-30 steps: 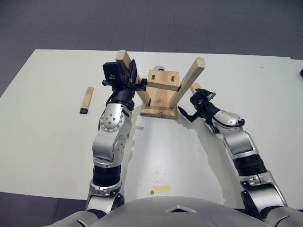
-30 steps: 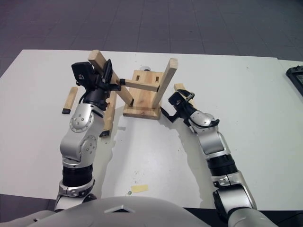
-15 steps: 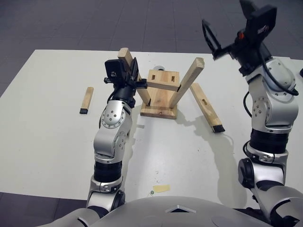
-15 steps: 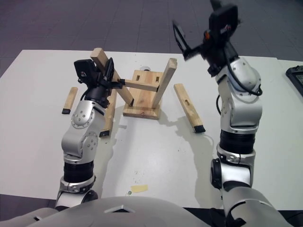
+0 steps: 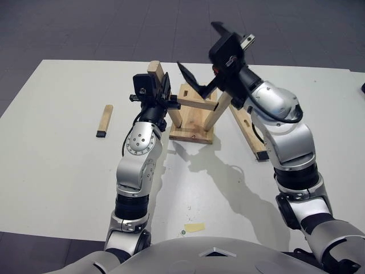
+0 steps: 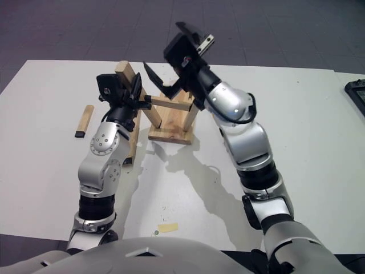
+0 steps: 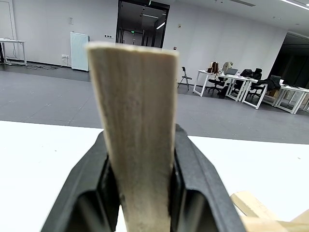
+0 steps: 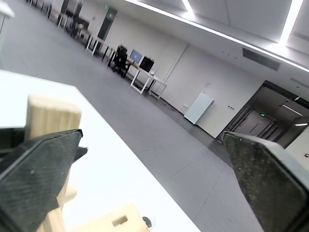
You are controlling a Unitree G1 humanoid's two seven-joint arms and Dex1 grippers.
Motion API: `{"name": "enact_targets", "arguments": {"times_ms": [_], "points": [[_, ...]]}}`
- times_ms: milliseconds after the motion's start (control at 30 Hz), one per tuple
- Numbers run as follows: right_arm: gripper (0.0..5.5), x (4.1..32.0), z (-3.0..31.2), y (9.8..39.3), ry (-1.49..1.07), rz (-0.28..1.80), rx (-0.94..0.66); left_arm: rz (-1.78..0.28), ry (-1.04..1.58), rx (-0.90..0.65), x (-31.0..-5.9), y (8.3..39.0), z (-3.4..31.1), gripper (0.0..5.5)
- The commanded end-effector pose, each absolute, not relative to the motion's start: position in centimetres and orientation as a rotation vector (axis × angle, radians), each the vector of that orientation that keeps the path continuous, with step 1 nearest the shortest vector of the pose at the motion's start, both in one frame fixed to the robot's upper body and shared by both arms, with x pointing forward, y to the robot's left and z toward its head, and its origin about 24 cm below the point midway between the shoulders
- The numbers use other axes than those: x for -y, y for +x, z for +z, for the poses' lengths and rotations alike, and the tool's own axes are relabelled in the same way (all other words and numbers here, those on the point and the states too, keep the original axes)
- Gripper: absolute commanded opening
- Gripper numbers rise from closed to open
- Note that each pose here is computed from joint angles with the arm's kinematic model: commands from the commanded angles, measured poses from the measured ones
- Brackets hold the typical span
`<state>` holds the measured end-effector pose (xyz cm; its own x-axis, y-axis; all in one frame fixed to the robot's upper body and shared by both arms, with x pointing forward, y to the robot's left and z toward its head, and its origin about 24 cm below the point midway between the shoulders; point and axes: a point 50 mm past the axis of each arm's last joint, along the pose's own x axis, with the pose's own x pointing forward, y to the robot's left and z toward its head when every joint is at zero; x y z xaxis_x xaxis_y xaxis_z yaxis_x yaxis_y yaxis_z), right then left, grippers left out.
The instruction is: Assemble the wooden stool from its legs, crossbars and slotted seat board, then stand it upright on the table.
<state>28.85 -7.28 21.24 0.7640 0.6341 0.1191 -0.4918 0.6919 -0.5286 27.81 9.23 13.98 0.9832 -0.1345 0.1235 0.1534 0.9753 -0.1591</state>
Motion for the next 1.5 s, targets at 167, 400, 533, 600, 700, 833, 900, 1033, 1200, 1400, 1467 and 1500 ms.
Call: {"name": "enact_targets", "arguments": {"times_ms": [167, 400, 533, 600, 700, 833, 900, 1033, 1200, 1400, 1467, 1500], "points": [[5.40, 5.6, 21.3, 29.2, -0.679, 0.512, 0.408, -0.103, -0.134, -0.116, -9.7, 27.3, 9.2, 1.03], [5.40, 4.8, 16.2, 29.5, -0.974, 0.582, 0.249, -0.106, -0.147, -0.089, -9.6, 27.3, 10.1, 1.03], [5.40, 5.1, 14.1, 29.1, -1.060, 0.630, 0.160, -0.108, -0.155, -0.079, -9.5, 27.3, 10.5, 1.03], [5.40, 5.2, 14.7, 29.4, -1.040, 0.590, 0.186, -0.108, -0.157, -0.078, -9.5, 27.3, 10.5, 1.03], [5.40, 5.7, 17.3, 30.2, -0.926, 0.475, 0.286, -0.108, -0.157, -0.079, -9.5, 27.4, 10.5, 1.03], [5.40, 6.5, 20.8, 30.6, -0.730, 0.316, 0.416, -0.106, -0.154, -0.083, -9.6, 27.3, 10.3, 1.03], [5.40, 6.3, 19.9, 30.8, -0.750, 0.353, 0.379, -0.105, -0.154, -0.084, -9.6, 27.2, 10.3, 1.03], [5.40, 5.7, 15.8, 30.3, -0.866, 0.484, 0.229, -0.113, -0.151, -0.086, -9.4, 27.1, 10.3, 1.03], [5.40, 6.2, 14.8, 30.3, -0.907, 0.493, 0.176, -0.125, -0.146, -0.093, -9.3, 27.1, 10.2, 1.03], [5.40, 6.9, 20.1, 31.0, -0.610, 0.314, 0.397, -0.170, -0.156, -0.139, -8.9, 27.1, 9.4, 1.03], [5.40, 7.1, 21.7, 30.7, -0.512, 0.288, 0.472, -0.188, -0.154, -0.158, -8.7, 27.1, 9.2, 1.03], [5.40, 7.2, 22.4, 30.5, -0.466, 0.276, 0.506, -0.193, -0.153, -0.166, -8.7, 27.1, 9.0, 1.03]]}}
